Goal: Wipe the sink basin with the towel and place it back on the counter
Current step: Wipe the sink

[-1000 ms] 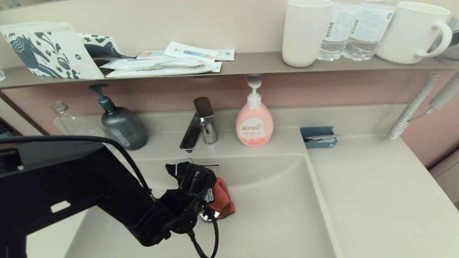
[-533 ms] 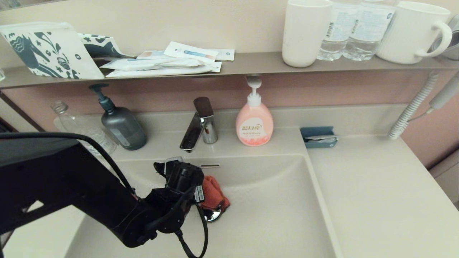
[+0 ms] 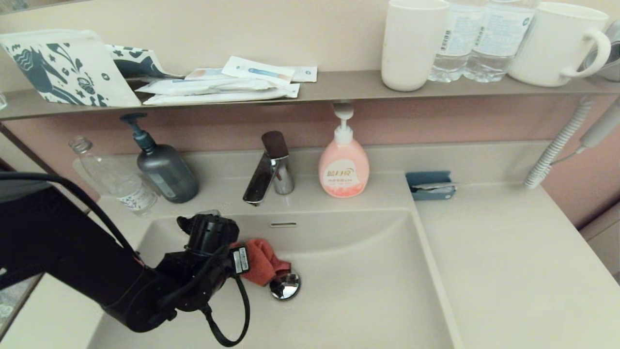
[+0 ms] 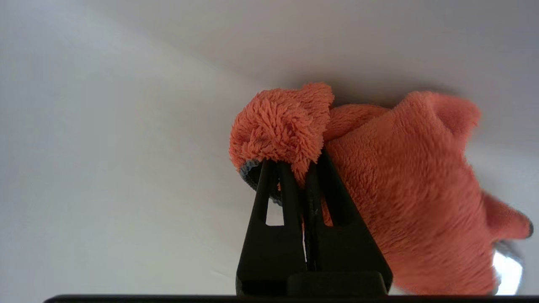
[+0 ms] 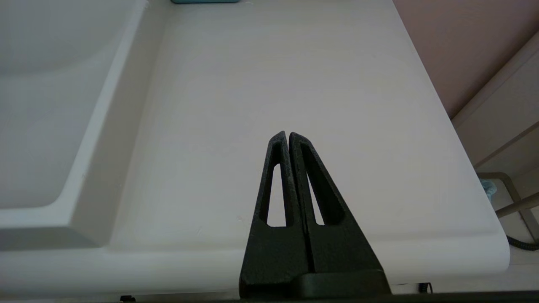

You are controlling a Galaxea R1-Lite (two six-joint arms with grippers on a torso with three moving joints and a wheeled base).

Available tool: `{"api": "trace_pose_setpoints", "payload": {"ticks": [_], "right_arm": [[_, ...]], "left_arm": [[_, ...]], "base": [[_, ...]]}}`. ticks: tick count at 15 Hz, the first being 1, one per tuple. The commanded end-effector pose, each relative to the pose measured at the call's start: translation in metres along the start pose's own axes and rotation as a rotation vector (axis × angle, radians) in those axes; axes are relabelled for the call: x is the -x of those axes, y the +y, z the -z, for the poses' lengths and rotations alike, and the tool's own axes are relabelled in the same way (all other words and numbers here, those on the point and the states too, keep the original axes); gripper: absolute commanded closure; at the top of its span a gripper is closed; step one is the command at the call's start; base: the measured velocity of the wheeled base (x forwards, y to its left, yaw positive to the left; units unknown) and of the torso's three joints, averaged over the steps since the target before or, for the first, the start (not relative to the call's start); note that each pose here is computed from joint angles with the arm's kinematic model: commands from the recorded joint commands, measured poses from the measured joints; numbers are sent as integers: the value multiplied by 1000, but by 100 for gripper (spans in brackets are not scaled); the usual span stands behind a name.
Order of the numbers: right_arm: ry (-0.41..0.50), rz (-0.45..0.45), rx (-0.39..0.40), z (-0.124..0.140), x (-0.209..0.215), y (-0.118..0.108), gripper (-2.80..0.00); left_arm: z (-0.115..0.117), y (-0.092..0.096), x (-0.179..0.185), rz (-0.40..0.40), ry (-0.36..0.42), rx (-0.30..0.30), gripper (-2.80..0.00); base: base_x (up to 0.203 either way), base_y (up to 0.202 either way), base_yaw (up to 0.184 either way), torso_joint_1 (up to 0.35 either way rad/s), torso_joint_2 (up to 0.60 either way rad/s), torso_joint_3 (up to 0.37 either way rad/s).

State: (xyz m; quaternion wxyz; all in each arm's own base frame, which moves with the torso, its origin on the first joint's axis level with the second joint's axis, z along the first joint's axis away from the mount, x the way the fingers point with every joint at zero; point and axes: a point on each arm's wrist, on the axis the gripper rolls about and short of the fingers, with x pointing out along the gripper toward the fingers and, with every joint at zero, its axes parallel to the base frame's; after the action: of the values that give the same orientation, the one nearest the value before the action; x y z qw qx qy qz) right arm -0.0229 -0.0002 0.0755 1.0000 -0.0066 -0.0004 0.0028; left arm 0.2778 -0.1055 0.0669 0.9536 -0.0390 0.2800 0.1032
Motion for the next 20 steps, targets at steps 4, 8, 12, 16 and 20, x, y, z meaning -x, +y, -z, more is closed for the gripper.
{"api": "trace_pose_setpoints", "payload": {"ticks": [4, 8, 12, 16, 20], "right_arm": [[1, -1, 1, 0, 0, 0, 0], [1, -1, 1, 0, 0, 0, 0], [-1, -1, 1, 0, 0, 0, 0], [1, -1, 1, 0, 0, 0, 0], [1, -1, 1, 0, 0, 0, 0]], "left_arm": [[-2, 32, -6, -43, -57, -14, 0], [12, 66, -4, -76, -64, -35, 0], [13, 96, -7, -98, -52, -28, 0], [21, 118, -3, -105, -10, -49, 0], [45, 116, 19, -67, 65, -86, 0]], "base": [[0, 0, 0, 0, 0, 0], [0, 0, 0, 0, 0, 0], [0, 0, 0, 0, 0, 0], [0, 0, 0, 0, 0, 0], [0, 0, 0, 0, 0, 0]]}}
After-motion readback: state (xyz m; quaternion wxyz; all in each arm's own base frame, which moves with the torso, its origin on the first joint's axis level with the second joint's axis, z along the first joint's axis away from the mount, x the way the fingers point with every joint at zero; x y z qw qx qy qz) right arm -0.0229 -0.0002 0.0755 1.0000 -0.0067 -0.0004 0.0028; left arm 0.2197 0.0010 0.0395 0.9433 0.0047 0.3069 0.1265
